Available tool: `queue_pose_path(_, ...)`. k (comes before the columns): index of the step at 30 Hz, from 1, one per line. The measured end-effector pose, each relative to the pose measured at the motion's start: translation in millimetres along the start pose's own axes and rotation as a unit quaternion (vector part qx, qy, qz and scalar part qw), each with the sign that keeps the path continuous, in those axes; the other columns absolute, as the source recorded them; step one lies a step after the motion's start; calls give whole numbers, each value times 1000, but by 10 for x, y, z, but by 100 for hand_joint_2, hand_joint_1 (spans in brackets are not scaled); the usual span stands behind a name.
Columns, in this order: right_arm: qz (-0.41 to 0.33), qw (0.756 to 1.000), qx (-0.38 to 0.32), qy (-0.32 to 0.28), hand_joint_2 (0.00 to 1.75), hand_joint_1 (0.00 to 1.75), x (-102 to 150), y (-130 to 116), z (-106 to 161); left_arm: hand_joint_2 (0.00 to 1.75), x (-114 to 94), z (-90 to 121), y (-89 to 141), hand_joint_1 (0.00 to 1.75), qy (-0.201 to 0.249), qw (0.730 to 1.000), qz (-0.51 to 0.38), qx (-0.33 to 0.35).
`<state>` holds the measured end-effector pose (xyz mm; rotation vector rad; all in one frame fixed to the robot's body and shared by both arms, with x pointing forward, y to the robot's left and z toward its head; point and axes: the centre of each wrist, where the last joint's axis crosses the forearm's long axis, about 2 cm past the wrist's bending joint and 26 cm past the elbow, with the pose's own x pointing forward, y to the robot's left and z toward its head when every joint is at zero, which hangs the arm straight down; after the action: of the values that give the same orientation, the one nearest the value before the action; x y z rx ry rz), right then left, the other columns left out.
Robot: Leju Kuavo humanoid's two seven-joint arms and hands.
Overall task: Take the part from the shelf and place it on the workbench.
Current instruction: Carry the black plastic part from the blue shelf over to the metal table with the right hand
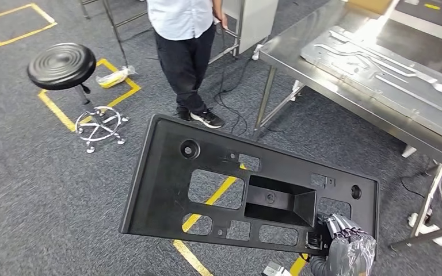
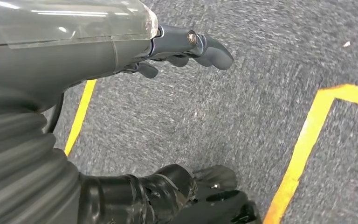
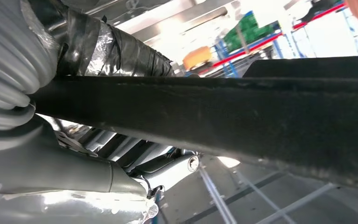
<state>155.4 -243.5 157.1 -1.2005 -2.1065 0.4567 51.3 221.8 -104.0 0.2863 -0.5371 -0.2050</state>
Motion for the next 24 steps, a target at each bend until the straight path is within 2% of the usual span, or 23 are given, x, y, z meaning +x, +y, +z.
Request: queue_pose_path(24, 11, 1000, -2, -2, 175, 175, -11, -17, -10, 175, 10, 5, -17, 0, -1, 1000, -1, -2)
